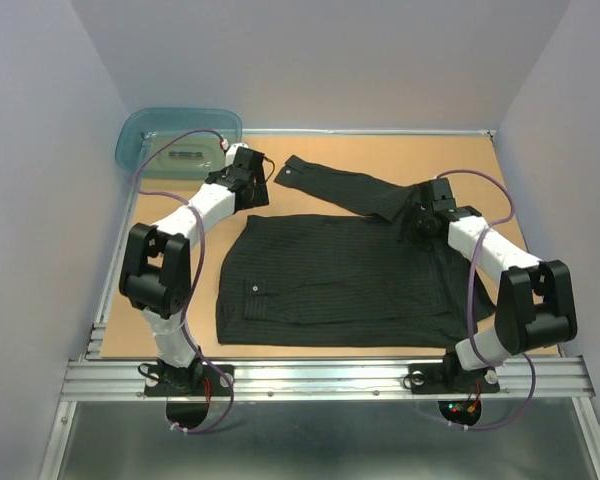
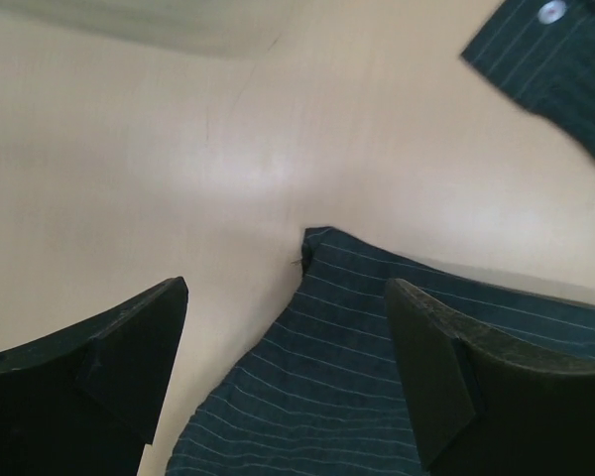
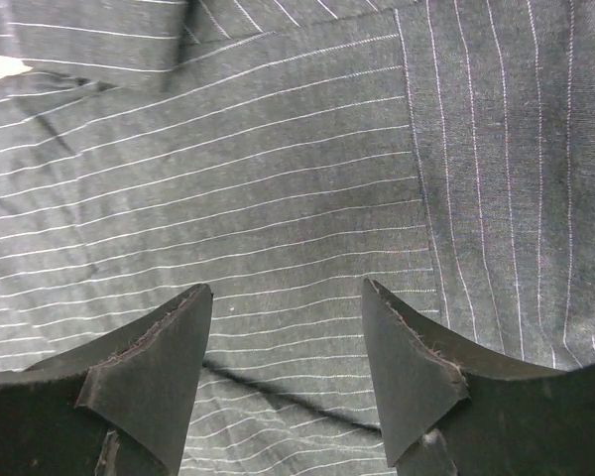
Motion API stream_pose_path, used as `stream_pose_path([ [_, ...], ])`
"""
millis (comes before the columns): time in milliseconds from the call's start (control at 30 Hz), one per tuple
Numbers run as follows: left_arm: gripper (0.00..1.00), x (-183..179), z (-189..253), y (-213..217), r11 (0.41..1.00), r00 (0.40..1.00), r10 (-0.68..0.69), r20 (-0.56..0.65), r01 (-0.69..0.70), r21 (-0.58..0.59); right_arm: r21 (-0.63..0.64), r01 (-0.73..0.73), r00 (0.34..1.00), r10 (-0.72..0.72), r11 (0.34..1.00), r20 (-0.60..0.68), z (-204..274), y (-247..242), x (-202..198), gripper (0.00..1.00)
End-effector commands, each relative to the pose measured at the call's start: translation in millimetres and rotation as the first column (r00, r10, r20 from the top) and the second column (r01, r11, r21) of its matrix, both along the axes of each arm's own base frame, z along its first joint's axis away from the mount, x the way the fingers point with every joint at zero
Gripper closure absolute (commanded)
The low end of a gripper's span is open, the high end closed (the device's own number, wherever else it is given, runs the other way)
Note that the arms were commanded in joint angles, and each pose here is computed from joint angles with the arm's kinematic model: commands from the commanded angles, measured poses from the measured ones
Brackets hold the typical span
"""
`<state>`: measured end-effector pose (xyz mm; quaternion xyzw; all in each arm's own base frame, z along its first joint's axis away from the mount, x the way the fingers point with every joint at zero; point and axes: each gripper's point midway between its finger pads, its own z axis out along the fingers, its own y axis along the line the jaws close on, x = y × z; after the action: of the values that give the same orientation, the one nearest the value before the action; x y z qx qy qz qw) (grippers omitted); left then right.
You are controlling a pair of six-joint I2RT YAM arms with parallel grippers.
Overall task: Fold and stack the long sleeve shirts
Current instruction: Flatten the shirt out
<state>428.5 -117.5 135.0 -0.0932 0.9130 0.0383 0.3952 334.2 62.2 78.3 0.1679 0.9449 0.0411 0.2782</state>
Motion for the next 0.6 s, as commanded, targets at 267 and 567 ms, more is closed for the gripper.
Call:
stream_pose_path([
  [267, 0.16, 12.0, -74.5, 0.0, 0.997, 0.981, -0.013, -0.194, 0.027, 0.070, -0.030, 0.039, 0.999, -0.038, 0.999, 0.018, -17.4, -5.3, 14.1, 0.33],
  [567, 0.26, 6.4, -104.3, -13.3, 0.999, 0.963, -0.038, -0.265, 0.042, 0.008, -0.044, 0.062, 0.998, -0.062, 0.997, 0.005, -32.6, -7.3, 20.5, 0.33],
])
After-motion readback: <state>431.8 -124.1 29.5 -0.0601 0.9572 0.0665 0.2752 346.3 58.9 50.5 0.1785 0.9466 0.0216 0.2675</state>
